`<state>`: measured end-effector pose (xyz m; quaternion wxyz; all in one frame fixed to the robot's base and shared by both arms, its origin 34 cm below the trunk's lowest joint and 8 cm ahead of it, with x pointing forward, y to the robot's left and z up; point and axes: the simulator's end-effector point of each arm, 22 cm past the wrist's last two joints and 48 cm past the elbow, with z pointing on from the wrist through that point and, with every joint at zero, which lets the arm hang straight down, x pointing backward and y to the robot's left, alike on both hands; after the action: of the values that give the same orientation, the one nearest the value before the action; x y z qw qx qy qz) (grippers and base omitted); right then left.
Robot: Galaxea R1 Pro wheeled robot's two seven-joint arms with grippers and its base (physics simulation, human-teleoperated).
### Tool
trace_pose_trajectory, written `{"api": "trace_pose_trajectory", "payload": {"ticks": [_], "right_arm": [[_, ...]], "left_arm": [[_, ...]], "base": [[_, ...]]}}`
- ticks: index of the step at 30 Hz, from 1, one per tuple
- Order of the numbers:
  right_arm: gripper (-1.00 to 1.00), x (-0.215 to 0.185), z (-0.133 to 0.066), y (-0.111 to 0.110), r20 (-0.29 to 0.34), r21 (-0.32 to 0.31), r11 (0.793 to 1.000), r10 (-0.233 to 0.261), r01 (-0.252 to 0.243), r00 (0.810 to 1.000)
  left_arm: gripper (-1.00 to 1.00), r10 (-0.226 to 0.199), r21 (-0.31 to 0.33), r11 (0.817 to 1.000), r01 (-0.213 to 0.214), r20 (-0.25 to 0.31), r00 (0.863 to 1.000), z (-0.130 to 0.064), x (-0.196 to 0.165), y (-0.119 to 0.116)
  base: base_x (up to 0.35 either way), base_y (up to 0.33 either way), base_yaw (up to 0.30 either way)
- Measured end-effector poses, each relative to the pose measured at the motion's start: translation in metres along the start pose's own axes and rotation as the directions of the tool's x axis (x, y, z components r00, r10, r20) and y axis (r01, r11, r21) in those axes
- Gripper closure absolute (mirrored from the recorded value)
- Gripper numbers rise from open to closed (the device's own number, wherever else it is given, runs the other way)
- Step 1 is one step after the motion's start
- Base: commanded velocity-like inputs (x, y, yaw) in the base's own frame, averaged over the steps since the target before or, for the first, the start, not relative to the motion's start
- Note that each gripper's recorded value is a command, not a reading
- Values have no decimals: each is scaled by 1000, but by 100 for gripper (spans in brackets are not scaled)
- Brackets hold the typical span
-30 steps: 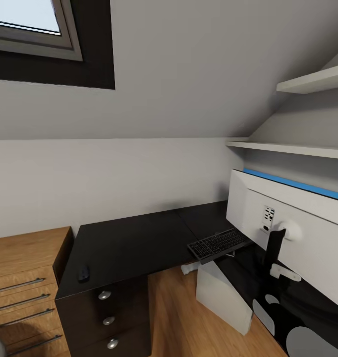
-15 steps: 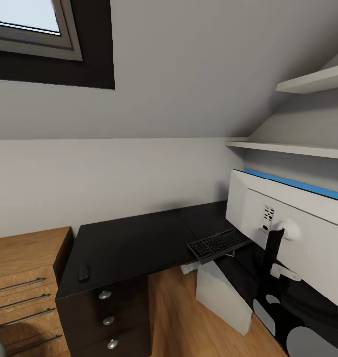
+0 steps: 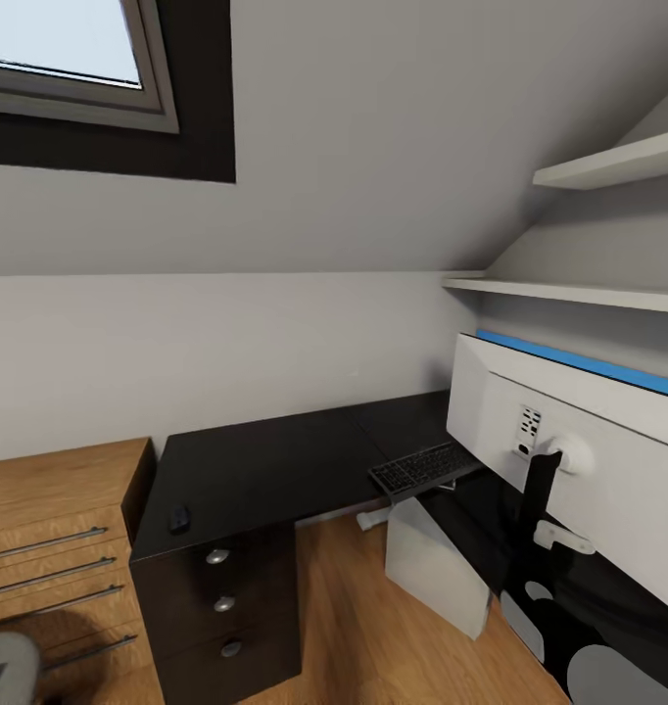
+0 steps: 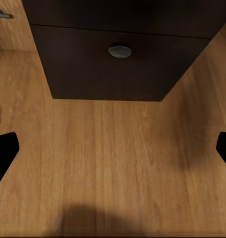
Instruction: In the bedroom, organize the workspace by keeping the computer under the desk, ensuring the monitor is on the desk, placing the keyboard on the desk next to the monitor, placing the mouse on the desk next to the keyboard, moving the folder from the swivel chair onto the desk next to the mouse, stacking the notebook on top of the folder with the pen on top of the notebook, and positioning the swivel chair next to the desk.
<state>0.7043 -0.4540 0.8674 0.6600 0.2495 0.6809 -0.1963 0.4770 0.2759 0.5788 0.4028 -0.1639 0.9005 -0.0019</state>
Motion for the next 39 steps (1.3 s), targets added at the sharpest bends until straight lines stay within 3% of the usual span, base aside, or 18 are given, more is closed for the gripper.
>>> {"api": "trace_pose_trajectory", "payload": {"ticks": [18, 23, 29, 39], "right_arm": [[100, -1, -3, 6, 7, -6, 1000, 15, -15, 1000], [100, 2, -9, 20, 5, -33, 999, 7, -7, 1000], [100, 1, -9, 23, 8, -45, 999, -23, 23, 1000], [100, 1, -8, 22, 8, -42, 999, -19, 19, 1000]], "left_arm": [[-100, -8, 3, 1000, 8, 10, 1000, -1, -1, -4], [-100, -7, 3, 1000, 7, 22, 1000, -1, -4, -3], [-100, -4, -3, 1000, 4, 40, 999, 0, -9, 2], [-100, -5, -4, 1000, 5, 40, 999, 0, -9, 3]], "base": [[-103, 0, 0], [0, 0, 0], [-22, -7, 0], [-241, -116, 0]]}}
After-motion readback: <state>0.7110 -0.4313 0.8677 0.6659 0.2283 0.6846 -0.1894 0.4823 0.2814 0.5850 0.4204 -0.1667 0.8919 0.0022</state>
